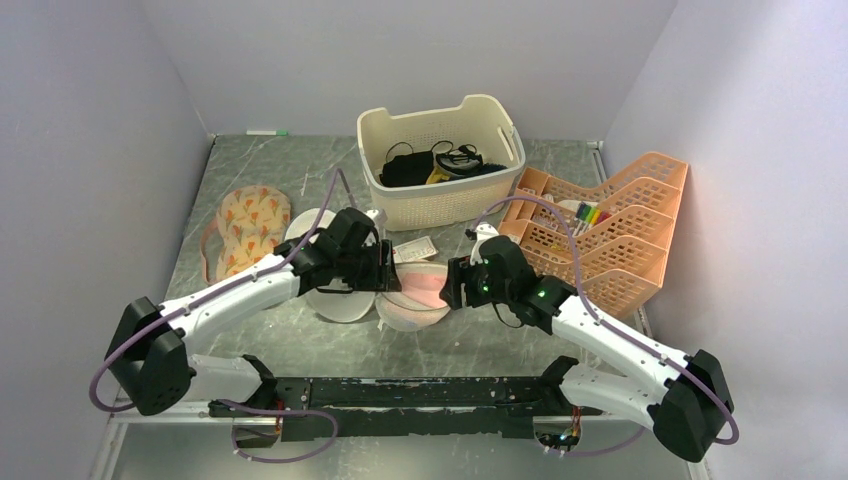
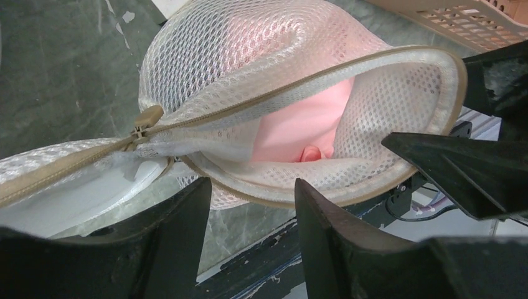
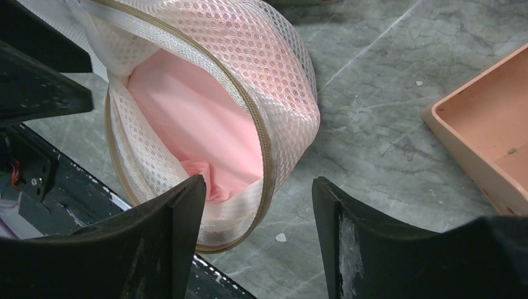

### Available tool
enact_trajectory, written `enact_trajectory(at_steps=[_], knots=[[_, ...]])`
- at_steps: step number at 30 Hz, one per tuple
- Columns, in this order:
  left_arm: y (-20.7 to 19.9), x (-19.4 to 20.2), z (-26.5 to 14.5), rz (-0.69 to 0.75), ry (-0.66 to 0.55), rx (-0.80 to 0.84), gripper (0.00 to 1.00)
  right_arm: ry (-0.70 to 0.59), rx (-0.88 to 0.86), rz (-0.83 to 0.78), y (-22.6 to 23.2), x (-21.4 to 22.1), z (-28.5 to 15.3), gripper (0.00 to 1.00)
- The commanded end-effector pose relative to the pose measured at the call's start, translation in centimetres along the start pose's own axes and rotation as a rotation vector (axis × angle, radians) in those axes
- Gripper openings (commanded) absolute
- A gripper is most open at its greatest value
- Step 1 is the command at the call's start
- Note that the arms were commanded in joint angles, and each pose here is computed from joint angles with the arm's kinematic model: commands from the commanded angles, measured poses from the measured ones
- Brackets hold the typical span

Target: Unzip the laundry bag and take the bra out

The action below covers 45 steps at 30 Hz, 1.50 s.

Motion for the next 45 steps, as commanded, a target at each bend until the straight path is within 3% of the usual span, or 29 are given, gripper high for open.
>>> enact_trajectory(at_steps=[1,5,7,10,16,17,19,20,28,32,36,42,45], knots=[[-1.4,-0.2,0.6,0.016,-0.002,0.029,0.62,-0.027,-0.013,0.016,0.2,-0.2,0.2,0.63],[0.0,1.3,1.2,0.061,0.026,-0.09,0.73,-0.034,-0.007,0.008,0.1,-0.6,0.1,0.63],[0.2,1.8,1.7,0.074,0.035,-0.112,0.69,-0.043,-0.01,0.005,0.2,-0.9,0.1,0.63],[0.2,2.1,2.7,0.079,0.042,-0.123,0.59,-0.042,-0.006,0.003,0.1,-1.0,0.1,0.63],[-0.8,0.8,0.9,0.105,-0.012,-0.11,0.25,-0.034,0.01,0.005,-0.2,-0.6,-0.4,0.61],[-1.2,0.8,0.3,0.11,-0.016,-0.094,0.21,-0.036,0.006,0.005,-0.1,-0.5,-0.3,0.56],[-1.7,0.7,-0.8,0.117,-0.017,-0.067,0.1,-0.041,-0.012,0.013,0.2,-0.6,-0.2,0.35],[-2.0,0.8,-1.3,0.116,-0.012,-0.053,0.07,-0.043,-0.021,0.018,0.4,-0.6,-0.2,0.32],[-5.8,2.6,-5.3,0.159,0.058,0.171,0.07,-0.082,-0.035,0.007,0.8,-2.4,-0.3,0.09],[-6.2,2.0,-6.6,0.18,-0.005,0.18,0.07,-0.143,-0.05,-0.018,1.3,-4.7,-1.1,0.01],[-4.1,1.9,-5.9,0.148,-0.036,0.093,0.07,-0.182,-0.068,-0.037,1.9,-6.6,-1.6,0.0],[-3.1,5.1,-3.9,0.161,0.085,0.069,0.07,-0.157,-0.096,-0.044,2.3,-6.2,-1.6,0.0],[-3.0,7.0,-3.5,0.199,0.13,0.066,0.18,-0.111,-0.079,-0.02,1.8,-4.0,-1.5,0.0]])
Point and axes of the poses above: each gripper's point midway between its finger pads, its own z axis out along the fingers, its own y axis along the line the jaws close on, x = y × z, the point moved 1 cm from there along -z, back along the fingers, and after that the axes turned 12 degrees about -z, right-handed, at the moved point
